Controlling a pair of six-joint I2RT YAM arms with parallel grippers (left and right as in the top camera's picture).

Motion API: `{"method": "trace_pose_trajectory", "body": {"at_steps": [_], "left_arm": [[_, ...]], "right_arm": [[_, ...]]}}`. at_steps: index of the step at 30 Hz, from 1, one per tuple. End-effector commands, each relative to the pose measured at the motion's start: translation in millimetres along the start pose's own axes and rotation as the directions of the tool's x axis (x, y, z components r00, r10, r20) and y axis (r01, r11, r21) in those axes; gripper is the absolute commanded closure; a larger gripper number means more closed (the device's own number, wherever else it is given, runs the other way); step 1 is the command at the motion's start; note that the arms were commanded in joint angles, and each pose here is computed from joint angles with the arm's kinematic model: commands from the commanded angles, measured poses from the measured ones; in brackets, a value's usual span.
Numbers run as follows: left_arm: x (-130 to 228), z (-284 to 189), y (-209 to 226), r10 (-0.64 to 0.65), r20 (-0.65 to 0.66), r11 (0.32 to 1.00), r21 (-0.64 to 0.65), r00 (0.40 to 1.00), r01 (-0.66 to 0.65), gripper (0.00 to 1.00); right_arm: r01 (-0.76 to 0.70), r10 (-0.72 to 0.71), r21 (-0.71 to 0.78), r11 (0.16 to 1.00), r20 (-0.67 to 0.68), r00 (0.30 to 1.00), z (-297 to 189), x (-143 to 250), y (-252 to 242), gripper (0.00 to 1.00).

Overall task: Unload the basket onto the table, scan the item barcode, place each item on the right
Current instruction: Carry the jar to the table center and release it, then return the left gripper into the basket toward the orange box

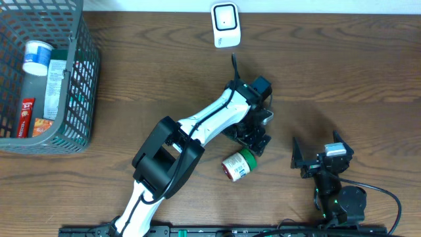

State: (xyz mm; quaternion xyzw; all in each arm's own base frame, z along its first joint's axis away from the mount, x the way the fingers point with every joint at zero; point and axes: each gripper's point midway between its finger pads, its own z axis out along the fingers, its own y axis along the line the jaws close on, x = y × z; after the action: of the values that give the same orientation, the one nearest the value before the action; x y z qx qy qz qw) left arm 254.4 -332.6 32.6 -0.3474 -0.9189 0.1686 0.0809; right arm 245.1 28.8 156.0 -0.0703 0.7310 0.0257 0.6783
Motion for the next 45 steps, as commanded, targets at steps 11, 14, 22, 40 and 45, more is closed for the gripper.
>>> {"method": "trace_pose_trajectory", "body": {"at_steps": [11, 14, 22, 40, 45], "left_arm": [[-32.5, -96.4, 49.0, -0.121, 0.258, 0.964, -0.201, 0.959, 0.176, 0.11], [-23.6, -150.9, 70.6, -0.144, 0.359, 0.928, -0.276, 0.922, 0.252, 0.20], [39.9, -383.3, 116.9, -0.177, 0.820, 0.809, -0.194, 0.544, 0.555, 0.20], [288.7, -458.3, 304.2, -0.486, 0.874, 0.160, 0.114, -0.022, 0.980, 0.12], [298.5, -401.7, 338.0, -0.668, 0.744, 0.081, 0.076, -0.002, 0.994, 0.12]], "right_arm": [[-0.006, 0.006, 0.009, 1.000, -0.001, 1.000, -0.2, 0.5, -2.2, 0.01], [-0.006, 0.006, 0.009, 1.000, -0.001, 1.000, -0.2, 0.5, -2.2, 0.01], [-0.006, 0.006, 0.009, 1.000, -0.001, 1.000, -0.2, 0.5, -2.2, 0.01], [-0.006, 0.006, 0.009, 1.000, -0.001, 1.000, -0.2, 0.5, -2.2, 0.01], [-0.006, 0.006, 0.009, 1.000, -0.001, 1.000, -0.2, 0.5, -2.2, 0.01]]}}
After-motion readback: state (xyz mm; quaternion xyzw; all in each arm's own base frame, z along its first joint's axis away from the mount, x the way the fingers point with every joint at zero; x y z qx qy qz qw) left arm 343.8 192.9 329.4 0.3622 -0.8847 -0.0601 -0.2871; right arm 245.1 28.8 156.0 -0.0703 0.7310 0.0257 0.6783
